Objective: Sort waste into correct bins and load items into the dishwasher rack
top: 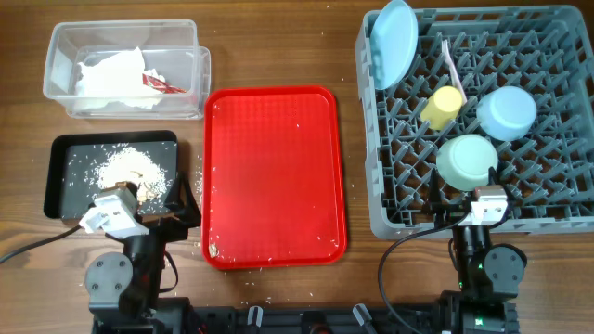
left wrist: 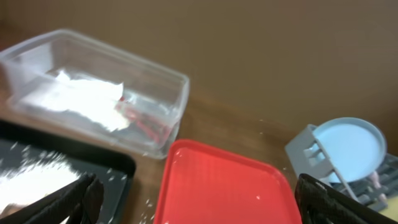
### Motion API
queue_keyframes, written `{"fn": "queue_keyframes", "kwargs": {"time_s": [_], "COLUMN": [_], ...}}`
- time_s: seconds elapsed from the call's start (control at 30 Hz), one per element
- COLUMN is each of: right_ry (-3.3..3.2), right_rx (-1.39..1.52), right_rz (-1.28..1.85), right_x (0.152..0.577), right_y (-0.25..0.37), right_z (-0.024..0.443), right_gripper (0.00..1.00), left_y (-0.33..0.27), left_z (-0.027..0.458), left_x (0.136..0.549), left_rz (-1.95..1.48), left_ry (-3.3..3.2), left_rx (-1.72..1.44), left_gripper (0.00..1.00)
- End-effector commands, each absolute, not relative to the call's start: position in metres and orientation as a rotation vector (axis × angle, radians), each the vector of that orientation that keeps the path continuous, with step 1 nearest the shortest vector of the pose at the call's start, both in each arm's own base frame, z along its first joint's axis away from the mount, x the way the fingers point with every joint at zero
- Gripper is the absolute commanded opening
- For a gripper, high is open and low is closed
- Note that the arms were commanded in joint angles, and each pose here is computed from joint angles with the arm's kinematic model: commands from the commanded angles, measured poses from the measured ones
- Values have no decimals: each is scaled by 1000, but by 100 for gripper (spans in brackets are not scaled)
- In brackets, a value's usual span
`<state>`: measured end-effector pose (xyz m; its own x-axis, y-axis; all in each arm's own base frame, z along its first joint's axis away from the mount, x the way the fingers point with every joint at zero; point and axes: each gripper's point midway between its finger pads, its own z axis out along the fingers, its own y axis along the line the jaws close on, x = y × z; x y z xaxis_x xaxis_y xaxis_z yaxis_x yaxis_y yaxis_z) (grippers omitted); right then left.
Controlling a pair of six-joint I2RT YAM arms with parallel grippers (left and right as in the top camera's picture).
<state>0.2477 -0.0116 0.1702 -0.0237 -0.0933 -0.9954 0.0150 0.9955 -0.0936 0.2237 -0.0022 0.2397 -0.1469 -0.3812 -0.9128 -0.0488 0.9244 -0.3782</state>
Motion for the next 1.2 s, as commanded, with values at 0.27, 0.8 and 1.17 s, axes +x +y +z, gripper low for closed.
{"fn": "queue_keyframes", "kwargs": {"time_s": [0.27,0.8,1.17], "right_ry": [1584,1585,1585], "right_rx": [-56,-56,-56], "right_rz": [-106,-106,-106], "right_x": [247,247,247], "right_y": [-15,-15,-15], "right_z": [172,172,172], "right_gripper": [100,100,100], "left_y": [-12,-11,-12], "left_z": [218,180,158], "left_x": [239,246,246], "left_rz": [-327,-324,-320], "left_ry": [1469,1546,1634], "left_rx": [-187,-202,-219], "left_gripper": [100,100,100]}}
